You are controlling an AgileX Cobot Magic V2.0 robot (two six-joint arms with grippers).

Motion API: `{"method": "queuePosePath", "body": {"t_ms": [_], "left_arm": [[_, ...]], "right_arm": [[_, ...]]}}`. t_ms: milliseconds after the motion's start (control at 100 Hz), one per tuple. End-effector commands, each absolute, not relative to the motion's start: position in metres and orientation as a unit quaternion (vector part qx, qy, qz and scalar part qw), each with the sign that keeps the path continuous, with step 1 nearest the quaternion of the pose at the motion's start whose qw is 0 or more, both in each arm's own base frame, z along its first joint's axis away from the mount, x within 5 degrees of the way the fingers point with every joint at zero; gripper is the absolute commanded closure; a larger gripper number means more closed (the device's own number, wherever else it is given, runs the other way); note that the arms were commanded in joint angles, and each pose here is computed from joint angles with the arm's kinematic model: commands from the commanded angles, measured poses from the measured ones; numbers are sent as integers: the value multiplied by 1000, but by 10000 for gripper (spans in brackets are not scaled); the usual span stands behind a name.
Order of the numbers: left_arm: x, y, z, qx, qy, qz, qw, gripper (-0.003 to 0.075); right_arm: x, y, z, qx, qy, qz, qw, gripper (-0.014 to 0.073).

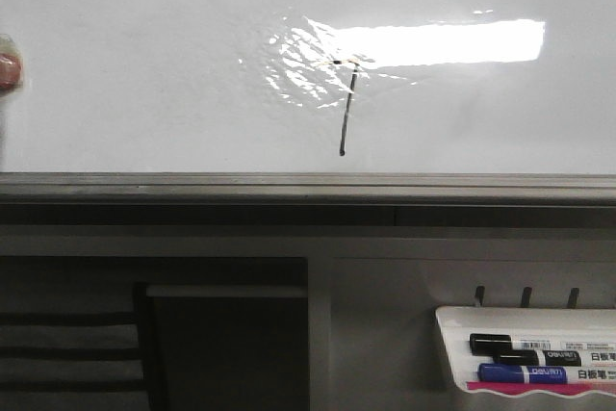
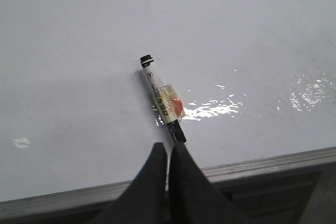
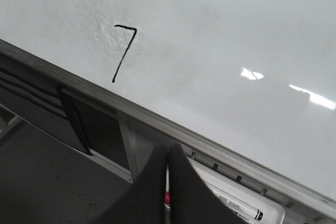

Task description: Write number 7 on whiteboard

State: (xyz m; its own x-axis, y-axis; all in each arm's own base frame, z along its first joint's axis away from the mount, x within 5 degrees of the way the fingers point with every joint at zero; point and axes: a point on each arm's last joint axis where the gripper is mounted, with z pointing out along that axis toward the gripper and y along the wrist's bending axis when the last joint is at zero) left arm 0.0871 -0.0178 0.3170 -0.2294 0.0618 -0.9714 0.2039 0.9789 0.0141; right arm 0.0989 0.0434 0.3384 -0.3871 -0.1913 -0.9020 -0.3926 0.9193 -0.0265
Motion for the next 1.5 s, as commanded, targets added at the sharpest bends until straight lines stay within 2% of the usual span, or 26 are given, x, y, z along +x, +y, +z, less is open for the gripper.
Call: {"method": "queuePosePath", "body": {"t_ms": [0, 120, 310, 550, 1490], "left_arm": [[86, -16, 328, 73, 741, -57, 665, 741], [79, -13, 307, 63, 721, -49, 689, 741], [61, -8, 254, 50, 678, -44, 732, 741], [54, -6, 207, 32, 664, -49, 746, 741], [54, -5, 209, 28, 654, -45, 755, 741]], "right_arm": [[101, 43, 353, -177, 799, 96, 567, 666], [101, 43, 353, -177, 799, 96, 566, 666], [101, 43, 353, -177, 799, 96, 566, 666], [101, 43, 353, -177, 799, 96, 566, 666], [101, 43, 353, -177, 799, 96, 566, 666]]}}
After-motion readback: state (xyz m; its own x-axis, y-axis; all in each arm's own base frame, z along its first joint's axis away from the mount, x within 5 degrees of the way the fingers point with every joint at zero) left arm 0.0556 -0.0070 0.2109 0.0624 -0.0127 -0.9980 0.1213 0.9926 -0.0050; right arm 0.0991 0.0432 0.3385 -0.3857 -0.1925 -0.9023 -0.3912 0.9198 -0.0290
